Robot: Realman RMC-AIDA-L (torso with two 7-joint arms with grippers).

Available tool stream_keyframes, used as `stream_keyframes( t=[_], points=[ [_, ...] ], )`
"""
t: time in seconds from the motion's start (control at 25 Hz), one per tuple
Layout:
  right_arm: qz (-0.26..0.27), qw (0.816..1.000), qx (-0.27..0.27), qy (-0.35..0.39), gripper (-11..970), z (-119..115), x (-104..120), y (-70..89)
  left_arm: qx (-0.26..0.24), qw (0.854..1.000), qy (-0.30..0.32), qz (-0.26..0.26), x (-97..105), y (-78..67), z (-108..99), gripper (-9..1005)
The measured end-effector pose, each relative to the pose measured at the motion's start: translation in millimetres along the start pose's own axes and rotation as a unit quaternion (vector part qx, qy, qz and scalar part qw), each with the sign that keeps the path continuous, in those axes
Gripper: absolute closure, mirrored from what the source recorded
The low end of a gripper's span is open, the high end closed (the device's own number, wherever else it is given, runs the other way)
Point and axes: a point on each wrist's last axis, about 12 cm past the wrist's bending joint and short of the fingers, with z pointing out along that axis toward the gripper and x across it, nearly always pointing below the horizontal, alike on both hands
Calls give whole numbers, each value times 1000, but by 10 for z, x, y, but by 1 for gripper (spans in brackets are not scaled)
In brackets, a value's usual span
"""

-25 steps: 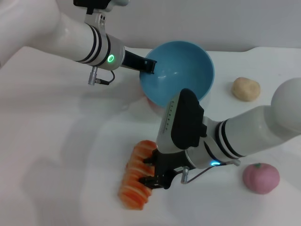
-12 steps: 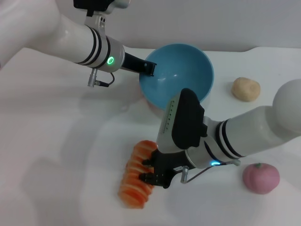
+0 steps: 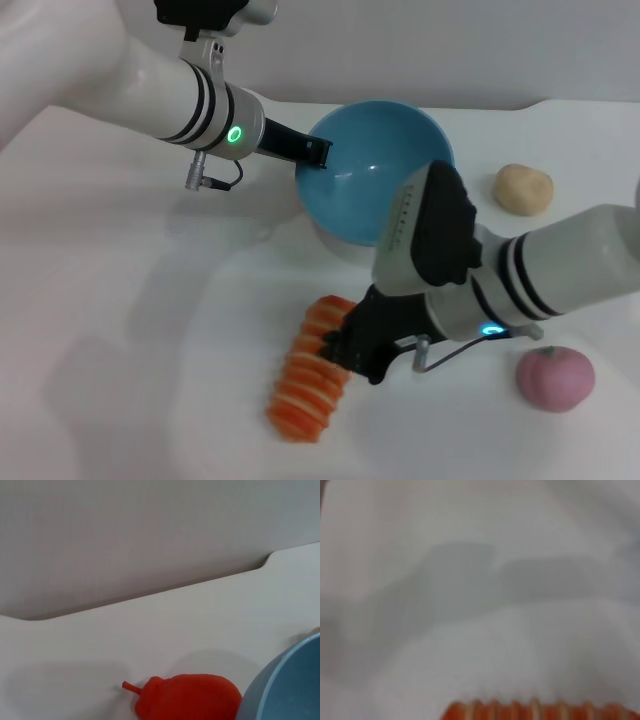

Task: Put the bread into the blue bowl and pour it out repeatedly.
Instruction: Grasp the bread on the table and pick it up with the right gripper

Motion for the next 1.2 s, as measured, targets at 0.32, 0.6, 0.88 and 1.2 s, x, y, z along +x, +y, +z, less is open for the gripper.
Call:
stream_keyframes(
  t=[0.32,0.6,0.88,1.2],
  points=[
    [4,1000,2,5,931,-36,32,-28,1,1000,-2,2,-27,-14,-3,998],
    [18,1000,1,-7,934,-75,-77,-20,1,1000,-4,2,-40,-16,-6,997],
    [-3,1000,-4,12,806,-32,-118,8,1,1000,-7,1,-52,-15,-9,998],
    [-23,999,37,16,590,129,-69,5,3,1000,-8,0,-53,-30,-3,998]
  ],
)
